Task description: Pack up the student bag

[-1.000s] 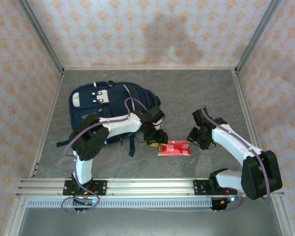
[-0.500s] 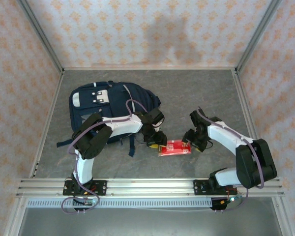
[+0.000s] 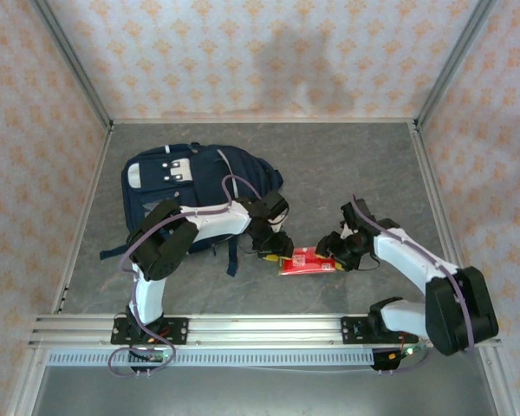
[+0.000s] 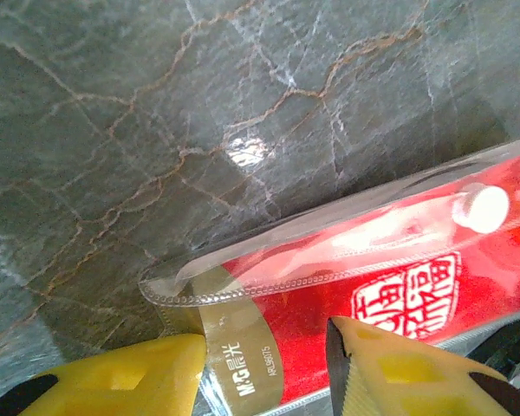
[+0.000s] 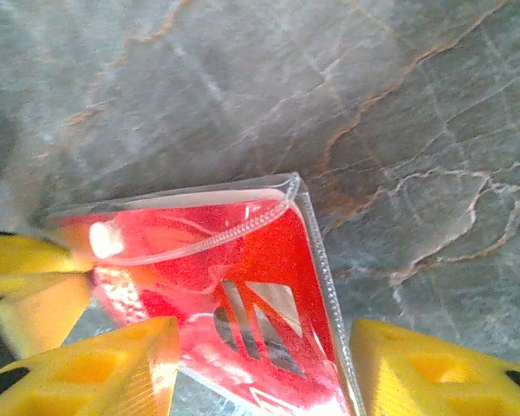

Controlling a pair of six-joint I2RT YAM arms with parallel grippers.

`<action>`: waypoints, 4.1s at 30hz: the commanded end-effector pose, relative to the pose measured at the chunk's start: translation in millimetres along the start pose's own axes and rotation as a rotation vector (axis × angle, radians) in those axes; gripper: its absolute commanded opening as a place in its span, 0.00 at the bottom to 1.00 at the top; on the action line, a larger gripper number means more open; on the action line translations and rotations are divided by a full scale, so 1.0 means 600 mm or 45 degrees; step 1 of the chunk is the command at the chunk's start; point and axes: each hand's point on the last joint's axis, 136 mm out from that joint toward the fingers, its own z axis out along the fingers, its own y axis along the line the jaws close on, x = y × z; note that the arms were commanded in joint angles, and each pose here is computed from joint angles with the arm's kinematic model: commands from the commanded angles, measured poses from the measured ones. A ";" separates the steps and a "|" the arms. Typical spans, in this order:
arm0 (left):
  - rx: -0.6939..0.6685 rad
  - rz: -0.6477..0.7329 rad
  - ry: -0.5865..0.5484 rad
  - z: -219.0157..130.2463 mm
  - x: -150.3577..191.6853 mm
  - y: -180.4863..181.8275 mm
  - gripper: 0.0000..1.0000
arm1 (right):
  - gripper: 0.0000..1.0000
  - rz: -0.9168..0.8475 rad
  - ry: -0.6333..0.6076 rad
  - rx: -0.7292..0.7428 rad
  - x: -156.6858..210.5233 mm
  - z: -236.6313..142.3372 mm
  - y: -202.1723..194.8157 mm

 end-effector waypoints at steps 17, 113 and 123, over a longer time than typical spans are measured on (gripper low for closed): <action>-0.171 0.121 0.128 0.008 0.051 0.066 0.41 | 0.34 -0.127 0.116 -0.493 0.036 -0.042 0.119; -0.477 0.062 -0.470 -0.362 -0.263 0.014 0.00 | 0.00 -0.123 -0.631 -0.087 -0.072 -0.213 0.082; -0.319 0.180 -0.617 -0.483 -0.157 -0.070 0.00 | 0.00 -0.154 -0.681 -0.420 -0.041 -0.284 0.150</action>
